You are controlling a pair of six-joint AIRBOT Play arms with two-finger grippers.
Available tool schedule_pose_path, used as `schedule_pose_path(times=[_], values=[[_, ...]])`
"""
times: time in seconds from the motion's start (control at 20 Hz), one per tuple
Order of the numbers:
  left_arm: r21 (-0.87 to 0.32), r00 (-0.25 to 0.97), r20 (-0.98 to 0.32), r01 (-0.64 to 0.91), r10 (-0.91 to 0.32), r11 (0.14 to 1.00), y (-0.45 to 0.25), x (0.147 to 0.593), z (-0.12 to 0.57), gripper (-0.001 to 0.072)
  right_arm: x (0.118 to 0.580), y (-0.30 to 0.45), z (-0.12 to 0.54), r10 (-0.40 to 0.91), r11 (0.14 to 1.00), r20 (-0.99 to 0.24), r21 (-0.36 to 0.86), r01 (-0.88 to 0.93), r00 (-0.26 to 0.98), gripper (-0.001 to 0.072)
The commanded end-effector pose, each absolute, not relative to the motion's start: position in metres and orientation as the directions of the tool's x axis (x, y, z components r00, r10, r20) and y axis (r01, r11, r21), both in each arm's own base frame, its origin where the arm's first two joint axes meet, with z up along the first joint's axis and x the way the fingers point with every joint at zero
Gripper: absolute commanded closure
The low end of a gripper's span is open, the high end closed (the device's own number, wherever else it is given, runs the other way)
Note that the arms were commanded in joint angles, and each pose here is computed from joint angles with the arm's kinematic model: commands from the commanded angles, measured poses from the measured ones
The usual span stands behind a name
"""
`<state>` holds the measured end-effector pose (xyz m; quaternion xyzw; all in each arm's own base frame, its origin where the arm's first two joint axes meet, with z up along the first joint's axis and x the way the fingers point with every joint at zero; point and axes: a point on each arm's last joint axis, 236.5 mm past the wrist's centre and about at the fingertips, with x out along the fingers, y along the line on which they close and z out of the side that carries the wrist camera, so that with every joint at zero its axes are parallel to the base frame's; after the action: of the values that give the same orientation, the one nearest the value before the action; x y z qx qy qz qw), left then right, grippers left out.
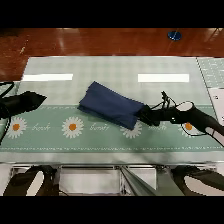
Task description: Fold the shirts.
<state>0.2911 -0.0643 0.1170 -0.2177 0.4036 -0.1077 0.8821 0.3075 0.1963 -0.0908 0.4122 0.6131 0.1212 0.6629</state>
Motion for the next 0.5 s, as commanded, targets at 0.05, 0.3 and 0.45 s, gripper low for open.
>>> schedule_pose_path(times=[0.05,0.3,0.45], values=[[-0.479,0.649,-0.664,0.012,-0.372,0.878,-0.065,0.292,0.116,0.0687,0.339,0.233,-0.090,0.728,0.608,-0.662,0.744,0.277,0.178,0.0336],[-0.478,0.650,-0.664,0.012,-0.371,0.878,-0.065,0.292,0.116,0.0687,0.359,0.289,-0.047,0.782,0.620,-0.617,0.784,-0.017,0.089,0.0693],[-0.478,0.650,-0.664,0.012,-0.370,0.878,-0.065,0.293,0.116,0.0687,0.395,0.300,0.011,0.734,0.678,-0.663,0.712,-0.182,0.143,0.0693]])
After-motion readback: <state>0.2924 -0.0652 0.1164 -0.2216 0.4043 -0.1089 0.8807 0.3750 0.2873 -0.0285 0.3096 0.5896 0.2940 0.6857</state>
